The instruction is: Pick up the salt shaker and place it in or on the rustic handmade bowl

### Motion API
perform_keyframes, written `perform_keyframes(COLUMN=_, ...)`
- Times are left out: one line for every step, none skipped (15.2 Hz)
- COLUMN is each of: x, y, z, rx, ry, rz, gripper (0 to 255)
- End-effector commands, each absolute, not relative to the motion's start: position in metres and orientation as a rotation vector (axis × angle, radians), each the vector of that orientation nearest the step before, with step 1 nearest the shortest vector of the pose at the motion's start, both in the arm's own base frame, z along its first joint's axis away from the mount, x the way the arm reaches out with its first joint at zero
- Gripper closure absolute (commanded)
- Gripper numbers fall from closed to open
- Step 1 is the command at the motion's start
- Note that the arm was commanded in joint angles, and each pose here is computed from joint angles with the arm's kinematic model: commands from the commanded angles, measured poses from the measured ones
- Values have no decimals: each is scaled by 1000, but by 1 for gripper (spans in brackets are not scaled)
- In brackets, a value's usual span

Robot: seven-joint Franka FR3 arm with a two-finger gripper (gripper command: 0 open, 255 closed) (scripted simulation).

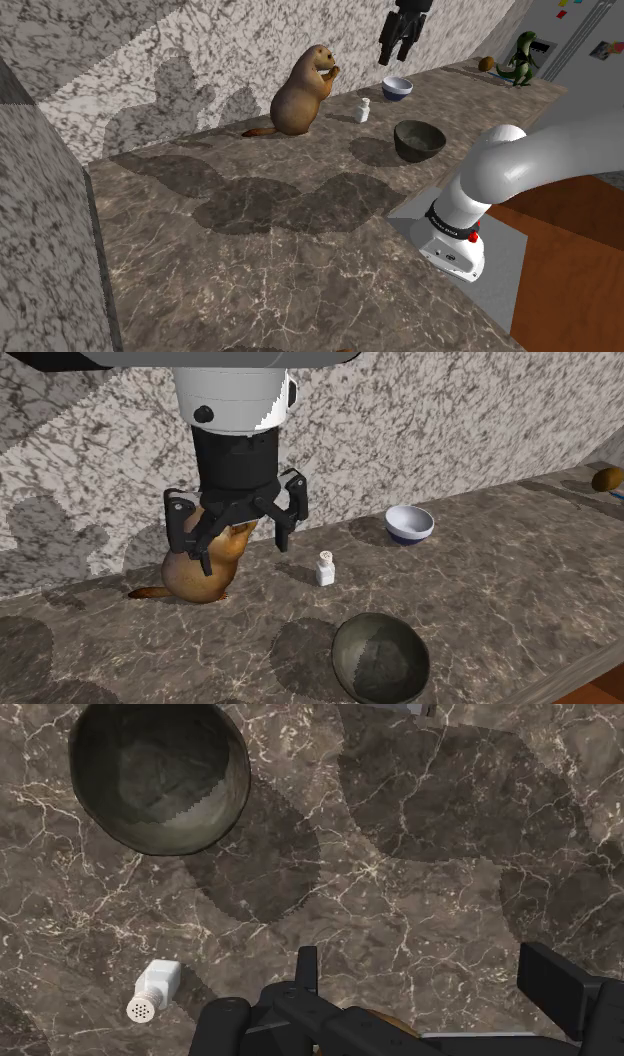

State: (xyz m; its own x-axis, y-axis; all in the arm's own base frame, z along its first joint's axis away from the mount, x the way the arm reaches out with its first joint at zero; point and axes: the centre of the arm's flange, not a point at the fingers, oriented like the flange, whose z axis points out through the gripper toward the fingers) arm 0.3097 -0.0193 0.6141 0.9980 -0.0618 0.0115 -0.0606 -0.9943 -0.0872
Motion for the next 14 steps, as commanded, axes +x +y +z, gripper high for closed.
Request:
perform_keyframes(x=310, y=-19, z=614, rx=-3053, ry=94, rz=-22, gripper=0)
perform_keyframes(x=315, y=-28, z=606, rx=-3057, ry=89, rz=-21, gripper=0)
perform_keyframes(x=320, y=-36, z=598, rx=-3060, ry=84, rz=-20, gripper=0)
perform_keyframes(x=325, y=-45, z=590, rx=-3063, ry=79, rz=-19, gripper=0)
perform_keyframes(x=330, y=-53, z=581, rx=-3067, ry=74, rz=-19, gripper=0)
perform_keyframes(x=335, y=-62, z=573, rx=-3070, ry=68, rz=-18, gripper=0)
perform_keyframes(x=340, y=-71, z=565, rx=-3073, ry=63, rz=-17, gripper=0)
perform_keyframes(x=346, y=-79, z=557, rx=-3077, ry=58, rz=-16, gripper=0)
perform_keyframes(x=351, y=-88, z=549, rx=-3080, ry=53, rz=-16, gripper=0)
perform_keyframes(x=356, y=-96, z=541, rx=-3083, ry=48, rz=-15, gripper=0)
perform_keyframes(x=361, y=-105, z=533, rx=-3087, ry=43, rz=-14, gripper=0)
perform_keyframes(x=367, y=-113, z=525, rx=-3090, ry=38, rz=-13, gripper=0)
perform_keyframes(x=372, y=-122, z=517, rx=-3093, ry=33, rz=-13, gripper=0)
perform_keyframes(x=377, y=-131, z=509, rx=-3097, ry=28, rz=-12, gripper=0)
